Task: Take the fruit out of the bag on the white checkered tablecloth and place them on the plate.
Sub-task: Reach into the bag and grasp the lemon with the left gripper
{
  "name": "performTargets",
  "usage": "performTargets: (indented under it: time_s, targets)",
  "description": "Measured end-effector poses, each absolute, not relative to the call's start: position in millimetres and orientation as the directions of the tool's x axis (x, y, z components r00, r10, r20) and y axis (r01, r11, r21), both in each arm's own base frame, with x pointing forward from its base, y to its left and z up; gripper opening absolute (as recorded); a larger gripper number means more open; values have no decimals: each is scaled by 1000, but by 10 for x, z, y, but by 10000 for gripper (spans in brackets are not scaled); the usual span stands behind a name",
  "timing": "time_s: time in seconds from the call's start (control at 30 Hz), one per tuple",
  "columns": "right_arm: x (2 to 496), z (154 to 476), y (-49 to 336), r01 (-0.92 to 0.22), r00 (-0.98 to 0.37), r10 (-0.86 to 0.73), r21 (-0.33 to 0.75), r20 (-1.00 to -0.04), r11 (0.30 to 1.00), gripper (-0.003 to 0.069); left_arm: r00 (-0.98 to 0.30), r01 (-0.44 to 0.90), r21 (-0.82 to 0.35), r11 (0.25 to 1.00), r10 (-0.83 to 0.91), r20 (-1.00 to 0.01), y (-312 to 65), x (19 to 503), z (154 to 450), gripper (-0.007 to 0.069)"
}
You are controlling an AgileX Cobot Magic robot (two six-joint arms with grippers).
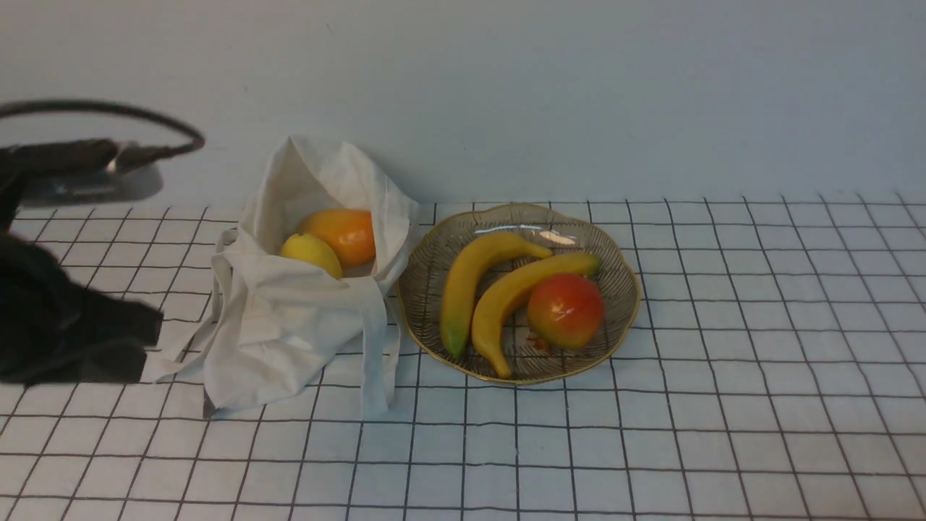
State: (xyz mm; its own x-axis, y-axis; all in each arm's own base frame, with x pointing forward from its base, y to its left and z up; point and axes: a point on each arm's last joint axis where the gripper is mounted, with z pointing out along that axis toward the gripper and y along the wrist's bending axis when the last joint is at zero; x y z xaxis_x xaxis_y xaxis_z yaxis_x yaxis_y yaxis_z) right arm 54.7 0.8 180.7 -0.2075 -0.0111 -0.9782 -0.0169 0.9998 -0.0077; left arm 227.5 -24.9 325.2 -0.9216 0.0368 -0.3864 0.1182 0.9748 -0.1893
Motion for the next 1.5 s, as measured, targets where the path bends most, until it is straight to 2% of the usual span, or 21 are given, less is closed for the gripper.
performTargets:
  time_s: [0.17, 0.3, 0.37, 0.47, 0.6, 0.7, 0.8, 0.9, 0.97, 1.0, 1.1, 1.13, 1.2, 1.37, 1.5]
  targets:
    - [547, 1807, 8, -17, -208, -11, -8, -978, 1000, -16, -932, 137, -225, 965, 48, -360, -379, 3009, 3229, -8]
    - [547, 1807, 8, -17, -208, -11, -8, -978, 1000, -16, -933, 174, -235, 956, 83, -349, -591, 3424, 3166, -8]
    - [547, 1807, 8, -17, -208, -11, -8, -978, 1000, -16, -941, 209, -244, 947, 128, -312, -801, 3702, 3077, -6]
    - [547, 1807, 8, -17, -208, -11, -8, -978, 1000, -16, -941, 240, -222, 945, 170, -291, -1004, 3997, 2961, 2]
    - [547, 1807, 8, -17, -208, -11, -8, -978, 1000, -16, -932, 221, -126, 967, 172, -319, -1167, 4426, 2789, 42]
    - [547, 1807, 8, -17, -208, -11, -8, -978, 1000, -16, -924, 201, -25, 979, 182, -335, -1210, 4633, 2647, 101]
    - [547, 1807, 8, -17, -208, -11, -8, -978, 1000, -16, -928, 183, 12, 983, 177, -327, -1215, 4687, 2556, 167]
    - [547, 1807, 8, -17, -208, -11, -8, -978, 1000, -16, -933, 171, 45, 984, 177, -314, -1192, 4714, 2488, 280]
    - [547, 1807, 8, -17, -208, -11, -8, -978, 1000, -16, -932, 172, 61, 983, 182, -314, -1182, 4719, 2484, 320]
    - [547, 1807, 8, -17, -208, -11, -8, -978, 1000, -16, -930, 170, 88, 982, 189, -315, -1160, 4728, 2479, 393]
    - [547, 1807, 8, -17, -208, -11, -8, -978, 1000, -16, -933, 157, 99, 983, 180, -311, -1150, 4739, 2447, 497]
    - [547, 1807, 8, -17, -208, -11, -8, -978, 1000, -16, -933, 157, 99, 983, 181, -311, -1150, 4739, 2447, 503]
    - [547, 1807, 8, -17, -208, -11, -8, -978, 1000, -16, -941, 148, 98, 984, 171, -293, -1156, 4763, 2346, 573]
    - [547, 1807, 8, -17, -208, -11, -8, -978, 1000, -16, -953, 137, 119, 983, 163, -253, -1154, 4827, 2081, 605]
    - [547, 1807, 8, -17, -208, -11, -8, -978, 1000, -16, -954, 137, 123, 983, 164, -252, -1152, 4832, 2067, 605]
